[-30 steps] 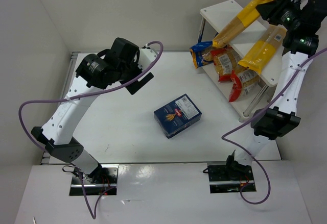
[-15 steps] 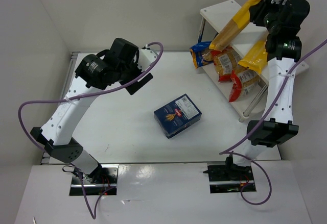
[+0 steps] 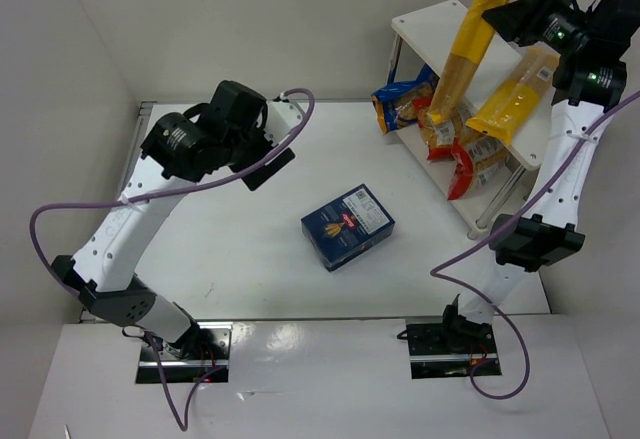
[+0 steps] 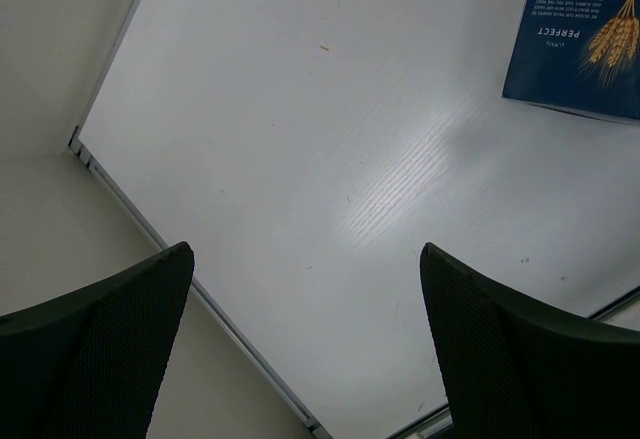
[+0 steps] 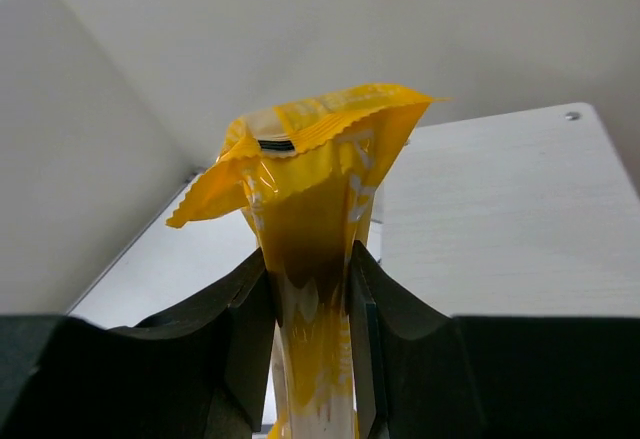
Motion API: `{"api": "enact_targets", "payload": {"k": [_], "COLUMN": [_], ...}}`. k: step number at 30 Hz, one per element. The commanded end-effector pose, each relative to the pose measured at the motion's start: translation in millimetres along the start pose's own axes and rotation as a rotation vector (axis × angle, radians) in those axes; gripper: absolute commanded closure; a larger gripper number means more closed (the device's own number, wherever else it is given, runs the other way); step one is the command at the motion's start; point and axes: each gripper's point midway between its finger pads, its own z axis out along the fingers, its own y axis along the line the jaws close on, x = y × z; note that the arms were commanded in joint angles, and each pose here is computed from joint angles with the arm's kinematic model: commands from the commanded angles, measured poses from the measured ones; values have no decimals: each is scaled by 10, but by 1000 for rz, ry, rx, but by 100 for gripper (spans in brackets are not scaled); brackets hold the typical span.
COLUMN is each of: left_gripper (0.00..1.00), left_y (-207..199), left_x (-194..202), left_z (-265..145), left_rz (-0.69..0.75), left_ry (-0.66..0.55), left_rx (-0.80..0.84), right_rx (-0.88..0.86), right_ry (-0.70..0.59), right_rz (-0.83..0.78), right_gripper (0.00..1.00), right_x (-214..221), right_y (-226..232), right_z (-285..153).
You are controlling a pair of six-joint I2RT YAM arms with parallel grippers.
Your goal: Place and organize the pasta boxes and bags onto the shelf
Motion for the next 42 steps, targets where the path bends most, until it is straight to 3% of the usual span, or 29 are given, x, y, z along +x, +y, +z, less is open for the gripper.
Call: {"api": "enact_targets", "payload": {"k": [1,11,23,35,42], "left_gripper": [1,1,1,1,1], "left_y": [74,70,105,103,157], "left_x": [10,140,341,709,906], "left_z": [-137,-136,-210,-216,-272], "left_rz": [9,-2,-14,18,6], "left_ry": [-37,-18,1,69,90], "left_rx": [-37,-27,-55,-100,-135], "right_rx": [-198,-452,-610,-946,-941], "right_ry": [-83,10,-49,194,166], "right_rz": [-163,-80,-367,-253,-316], "right_gripper": [100,100,100,100,100], "right_x": [-432,-169,-326,384,205], "right_y": [736,1408,2153,2258,2317], "right_z": [-163,-174,-552,-812,-810]}}
